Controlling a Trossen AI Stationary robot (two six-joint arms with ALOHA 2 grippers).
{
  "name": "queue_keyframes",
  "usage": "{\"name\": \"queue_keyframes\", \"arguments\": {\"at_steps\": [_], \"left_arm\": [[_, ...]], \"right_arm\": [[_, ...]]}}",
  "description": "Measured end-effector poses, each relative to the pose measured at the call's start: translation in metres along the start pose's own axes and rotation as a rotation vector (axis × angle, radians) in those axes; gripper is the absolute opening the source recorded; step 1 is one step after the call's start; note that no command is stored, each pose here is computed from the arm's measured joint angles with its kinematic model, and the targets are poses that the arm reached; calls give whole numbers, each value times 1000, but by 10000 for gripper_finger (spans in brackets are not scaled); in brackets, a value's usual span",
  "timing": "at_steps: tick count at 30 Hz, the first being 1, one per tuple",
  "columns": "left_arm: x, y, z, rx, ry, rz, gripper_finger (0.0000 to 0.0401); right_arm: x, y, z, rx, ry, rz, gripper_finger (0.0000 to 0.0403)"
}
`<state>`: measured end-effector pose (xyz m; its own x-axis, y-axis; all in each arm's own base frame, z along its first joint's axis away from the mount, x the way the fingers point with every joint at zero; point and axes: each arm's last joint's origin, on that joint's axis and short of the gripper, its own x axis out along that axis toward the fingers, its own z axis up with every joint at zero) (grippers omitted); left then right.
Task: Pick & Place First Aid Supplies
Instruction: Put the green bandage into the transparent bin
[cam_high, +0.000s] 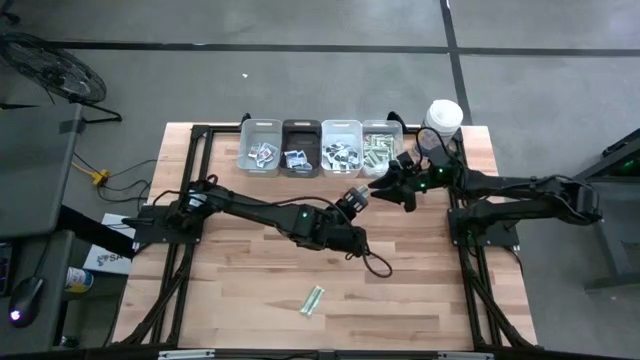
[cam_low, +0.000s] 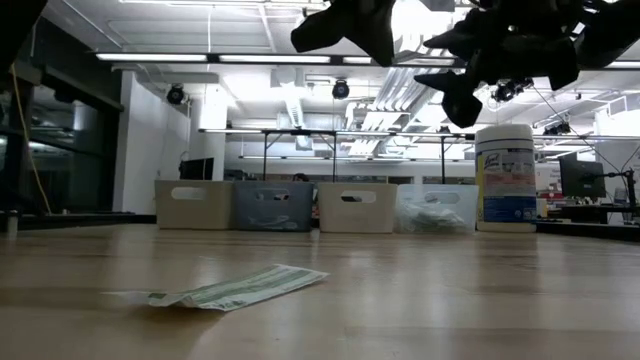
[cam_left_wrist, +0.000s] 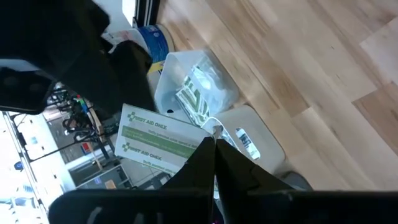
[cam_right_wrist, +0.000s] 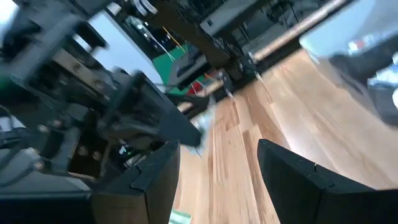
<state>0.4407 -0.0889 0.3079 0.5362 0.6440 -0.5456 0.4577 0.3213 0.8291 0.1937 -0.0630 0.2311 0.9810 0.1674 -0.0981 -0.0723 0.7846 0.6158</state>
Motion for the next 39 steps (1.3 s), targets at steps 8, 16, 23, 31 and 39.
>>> {"name": "queue_keyframes", "arguments": {"at_steps": [8,16,23,31,39], "left_arm": [[2,1,-1,-4,3,0,0],[6,4,-4,-18,9,-3,0],[6,3,-4,-17,3,-7,0],[6,4,-4,-17,2,-7,0],[6,5,-3,-33,-7,4,0]], "right_arm": [[2,4,4,-19,-41,36,209],[16,1,-3,-26,-33,32,209],[18,-1,-3,-38,-42,25,182],[17,0,-1,-70,-75,11,112],[17,0,-1,-89,-72,16,20]]}}
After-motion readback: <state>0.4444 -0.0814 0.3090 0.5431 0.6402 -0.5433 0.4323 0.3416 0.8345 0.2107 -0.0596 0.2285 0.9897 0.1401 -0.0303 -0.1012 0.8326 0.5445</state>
